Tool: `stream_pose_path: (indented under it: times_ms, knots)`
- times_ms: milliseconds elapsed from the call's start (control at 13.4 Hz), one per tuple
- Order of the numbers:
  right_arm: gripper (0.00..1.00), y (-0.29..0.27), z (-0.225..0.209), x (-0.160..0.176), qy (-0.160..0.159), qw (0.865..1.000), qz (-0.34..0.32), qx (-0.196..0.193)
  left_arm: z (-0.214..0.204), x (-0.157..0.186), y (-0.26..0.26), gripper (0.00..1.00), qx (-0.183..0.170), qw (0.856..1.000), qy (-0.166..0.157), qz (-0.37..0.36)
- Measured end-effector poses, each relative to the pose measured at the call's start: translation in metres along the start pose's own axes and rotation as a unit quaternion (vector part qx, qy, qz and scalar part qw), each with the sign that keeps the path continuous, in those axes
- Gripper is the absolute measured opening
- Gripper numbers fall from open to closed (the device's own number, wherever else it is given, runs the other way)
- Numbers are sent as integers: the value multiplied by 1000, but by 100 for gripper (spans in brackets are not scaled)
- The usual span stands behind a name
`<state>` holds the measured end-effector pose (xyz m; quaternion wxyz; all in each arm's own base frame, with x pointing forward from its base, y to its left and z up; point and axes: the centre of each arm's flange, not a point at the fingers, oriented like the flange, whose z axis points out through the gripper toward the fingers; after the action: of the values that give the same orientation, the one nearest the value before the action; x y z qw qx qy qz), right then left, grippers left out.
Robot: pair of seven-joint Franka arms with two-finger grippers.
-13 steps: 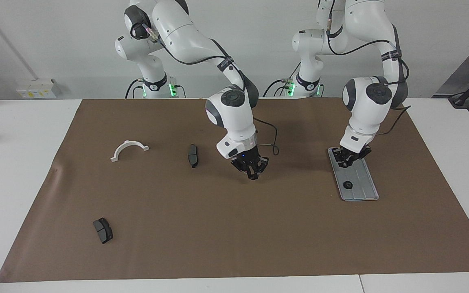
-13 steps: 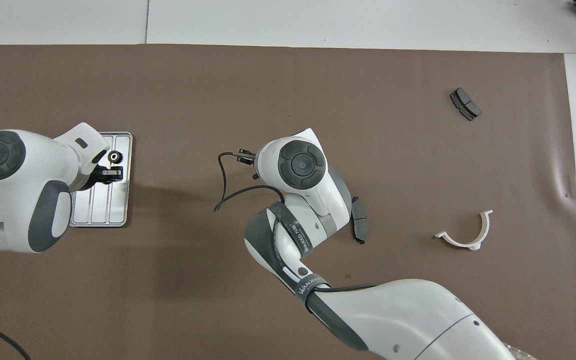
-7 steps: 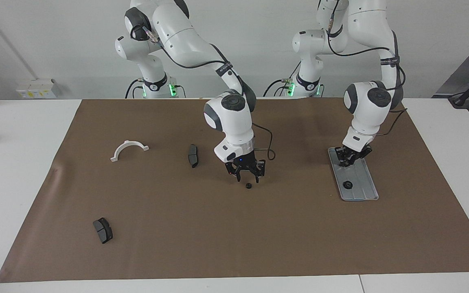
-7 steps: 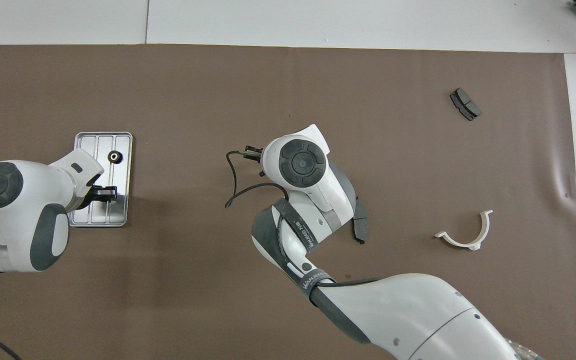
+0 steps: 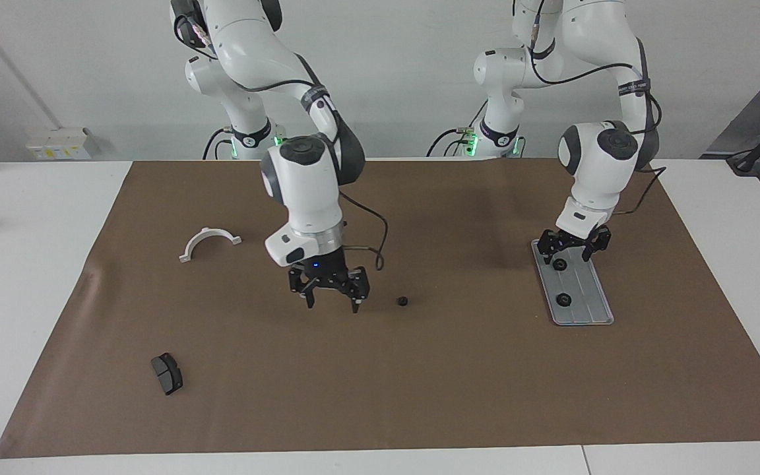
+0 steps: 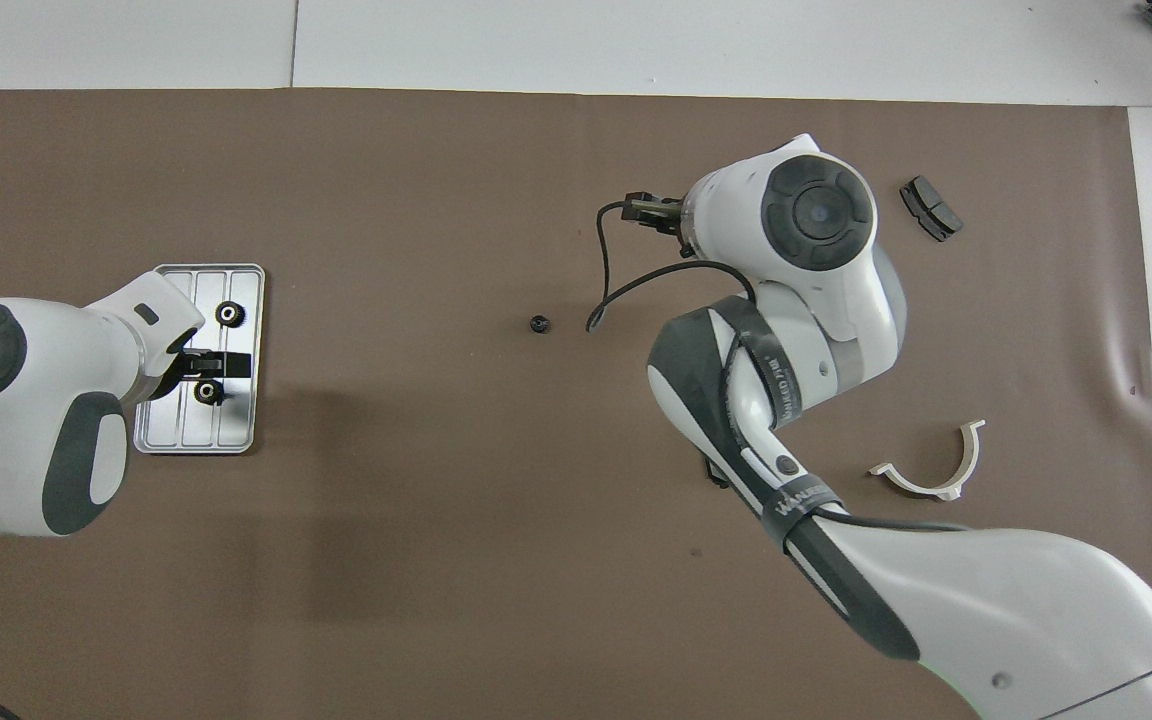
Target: Pick bearing gear from pile to tray
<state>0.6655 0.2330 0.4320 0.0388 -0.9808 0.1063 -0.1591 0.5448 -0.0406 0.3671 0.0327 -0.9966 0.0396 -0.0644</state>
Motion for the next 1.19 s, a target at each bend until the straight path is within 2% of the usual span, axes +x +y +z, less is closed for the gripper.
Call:
stream_pose_path:
  times_ms: [223,447,819,1043,1192]
  knots:
    - [100,71,-36,33,-17,999,-24,-28,-31,17,47,100,-4,1000,8,1]
    - [100,127,-92,48,-32,998,-36,-45,-38,14,100,100,-11,1000,15,13]
    - [100,180,-190,35,-63,996,-43,-51,-35,-4,184,100,-21,1000,10,18]
    - [100,224,-220,25,-106,991,-59,-51,-18,-9,234,100,-22,1000,1,14]
    - [100,239,-223,19,-127,988,-66,-51,-9,0,265,100,-28,1000,7,0]
